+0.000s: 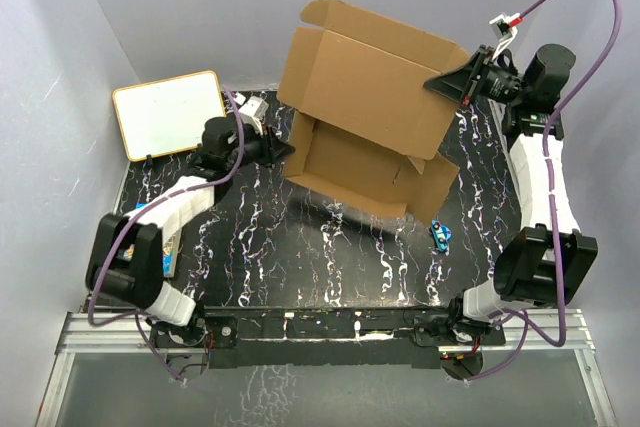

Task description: Fold the paper box

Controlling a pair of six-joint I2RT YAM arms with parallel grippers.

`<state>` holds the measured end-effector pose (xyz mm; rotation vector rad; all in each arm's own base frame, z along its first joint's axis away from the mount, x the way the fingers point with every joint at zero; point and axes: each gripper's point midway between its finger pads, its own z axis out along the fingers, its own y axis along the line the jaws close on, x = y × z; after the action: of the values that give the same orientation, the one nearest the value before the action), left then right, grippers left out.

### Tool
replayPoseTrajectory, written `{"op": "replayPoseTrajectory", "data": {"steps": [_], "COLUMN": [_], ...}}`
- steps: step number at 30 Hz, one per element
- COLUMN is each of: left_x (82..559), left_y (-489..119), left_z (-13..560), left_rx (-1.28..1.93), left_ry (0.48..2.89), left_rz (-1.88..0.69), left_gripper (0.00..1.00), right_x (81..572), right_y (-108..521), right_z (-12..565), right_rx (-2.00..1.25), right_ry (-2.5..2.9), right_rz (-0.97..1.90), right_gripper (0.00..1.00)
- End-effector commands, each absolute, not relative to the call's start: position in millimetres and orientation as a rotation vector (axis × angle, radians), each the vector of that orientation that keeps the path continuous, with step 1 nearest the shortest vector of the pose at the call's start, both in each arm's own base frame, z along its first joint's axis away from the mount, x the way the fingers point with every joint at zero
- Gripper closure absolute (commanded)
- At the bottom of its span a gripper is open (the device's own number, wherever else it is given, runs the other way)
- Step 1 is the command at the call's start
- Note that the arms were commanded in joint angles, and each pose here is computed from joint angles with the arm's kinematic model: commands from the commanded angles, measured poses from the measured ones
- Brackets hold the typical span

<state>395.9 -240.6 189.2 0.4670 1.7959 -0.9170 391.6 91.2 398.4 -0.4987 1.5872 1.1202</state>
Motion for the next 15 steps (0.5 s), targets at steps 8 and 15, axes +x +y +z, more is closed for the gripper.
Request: {"op": "replayPoseTrajectory", "data": {"steps": [8, 15], "left_x": [252.9, 246.4], "left_y": [-202.2, -205.6], "left_z": [145.0, 113.9], "left_rx": [0.285, 0.273], "left_ry": [2.383, 2.502], "left_rz": [-0.912, -0.804], "left_gripper": [1.00, 1.00], "right_x": [369.0, 347.1], "right_y": [100.6, 120.1], "right_z": [315.0, 250.7], "right_rx": [-0.475, -0.486], "right_ry": [1.639, 1.697], "right_rz": [1.164, 1.222], "right_gripper": [0.92, 0.92]}}
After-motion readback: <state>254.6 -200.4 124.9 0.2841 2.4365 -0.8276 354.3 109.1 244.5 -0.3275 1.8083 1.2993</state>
